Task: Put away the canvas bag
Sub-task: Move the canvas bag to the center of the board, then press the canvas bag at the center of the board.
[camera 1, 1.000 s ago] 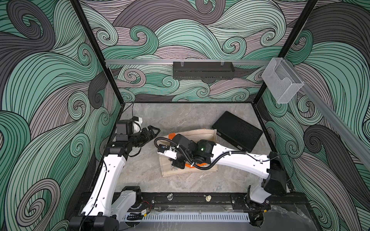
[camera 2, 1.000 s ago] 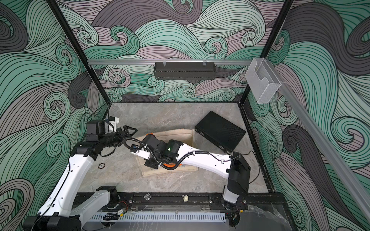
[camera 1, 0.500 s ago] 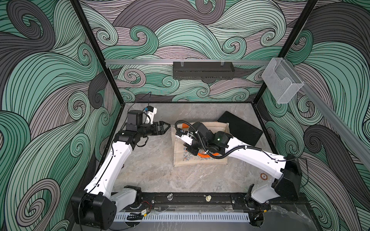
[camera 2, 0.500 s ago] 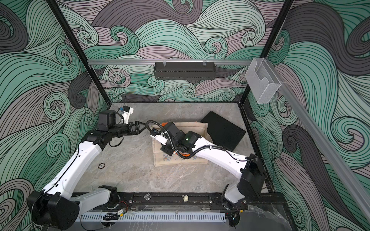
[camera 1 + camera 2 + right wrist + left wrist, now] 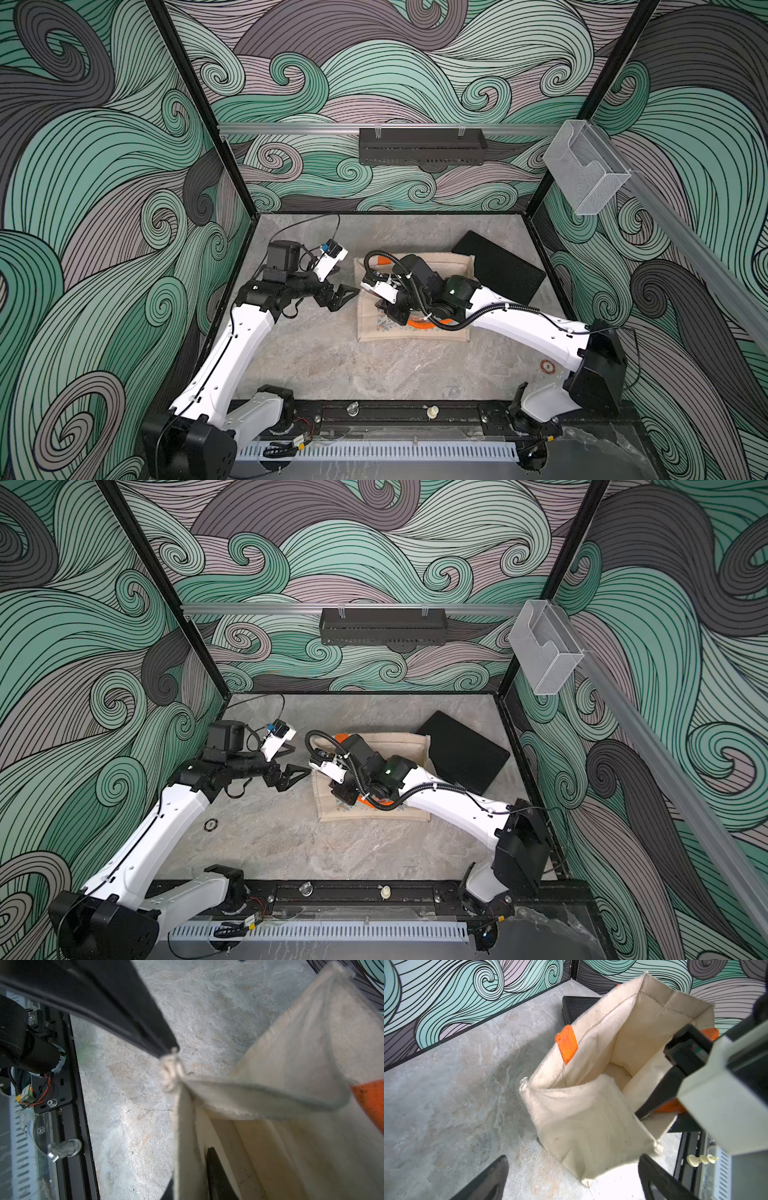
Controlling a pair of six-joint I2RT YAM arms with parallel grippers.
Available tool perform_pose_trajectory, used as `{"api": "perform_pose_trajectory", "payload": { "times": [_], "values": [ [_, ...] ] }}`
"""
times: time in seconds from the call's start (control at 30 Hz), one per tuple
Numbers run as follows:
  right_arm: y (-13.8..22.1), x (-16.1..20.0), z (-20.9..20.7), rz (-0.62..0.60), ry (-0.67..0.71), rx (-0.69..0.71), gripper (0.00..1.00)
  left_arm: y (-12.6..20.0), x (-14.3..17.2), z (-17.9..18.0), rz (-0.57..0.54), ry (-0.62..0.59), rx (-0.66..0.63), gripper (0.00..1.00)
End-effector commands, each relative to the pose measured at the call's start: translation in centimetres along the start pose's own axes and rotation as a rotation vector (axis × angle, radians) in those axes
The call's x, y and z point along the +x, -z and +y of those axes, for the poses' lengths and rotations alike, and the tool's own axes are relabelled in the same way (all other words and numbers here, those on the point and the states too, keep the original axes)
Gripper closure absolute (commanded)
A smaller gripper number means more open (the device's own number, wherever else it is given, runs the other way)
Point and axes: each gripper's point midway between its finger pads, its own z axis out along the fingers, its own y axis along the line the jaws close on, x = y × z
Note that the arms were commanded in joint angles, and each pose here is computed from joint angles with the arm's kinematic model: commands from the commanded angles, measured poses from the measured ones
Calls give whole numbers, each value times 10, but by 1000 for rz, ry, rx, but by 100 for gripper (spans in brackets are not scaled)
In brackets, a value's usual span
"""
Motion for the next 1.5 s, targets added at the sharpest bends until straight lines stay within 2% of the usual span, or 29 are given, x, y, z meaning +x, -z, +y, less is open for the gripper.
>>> {"api": "perform_pose_trajectory", "payload": {
  "times": [0.0, 0.07, 0.17, 0.23, 0.37, 0.47, 0.63, 0.8, 0.97, 1.07, 1.23, 1.37, 1.47],
  "values": [
    [1, -13, 2, -48, 14, -35, 77, 3, -19, -8, -89, -139, 29, 1],
    [4, -16, 2, -47, 12, -50, 68, 5, -19, -14, -95, -185, 53, 1],
    [8, -11, 2, -39, 14, -47, 66, 1, -13, -16, -54, -247, 47, 1],
    [10, -2, -1, -13, 18, -23, 64, -3, -8, -15, -9, -254, 41, 1],
    [22, 17, -15, 32, 11, 23, 51, -7, -4, -19, 23, -265, 58, 1],
    [31, 21, -17, 41, 35, 34, 51, -12, -10, -13, 11, -281, 31, 1],
    [35, 33, -17, 55, 44, 36, 61, -28, -19, -7, 5, -265, 65, 1],
    [29, 20, -14, -11, 17, 16, 84, -44, -35, -3, -32, -271, 97, 1],
    [12, 16, -35, 3, -32, 83, 91, -51, -38, -22, -32, -285, 223, 1],
    [7, 14, -43, -4, -80, 74, 92, -53, -38, -26, -44, -280, 241, 1],
    [9, 1, -50, -65, -101, 93, 91, -60, -20, -26, 49, -245, 262, 17],
    [10, -11, -46, -121, -111, 62, 88, -64, -19, -23, 72, -264, 240, 30],
    [8, -11, -39, -124, -113, 21, 87, -65, -25, -22, 48, -286, 223, 52]
  ]
}}
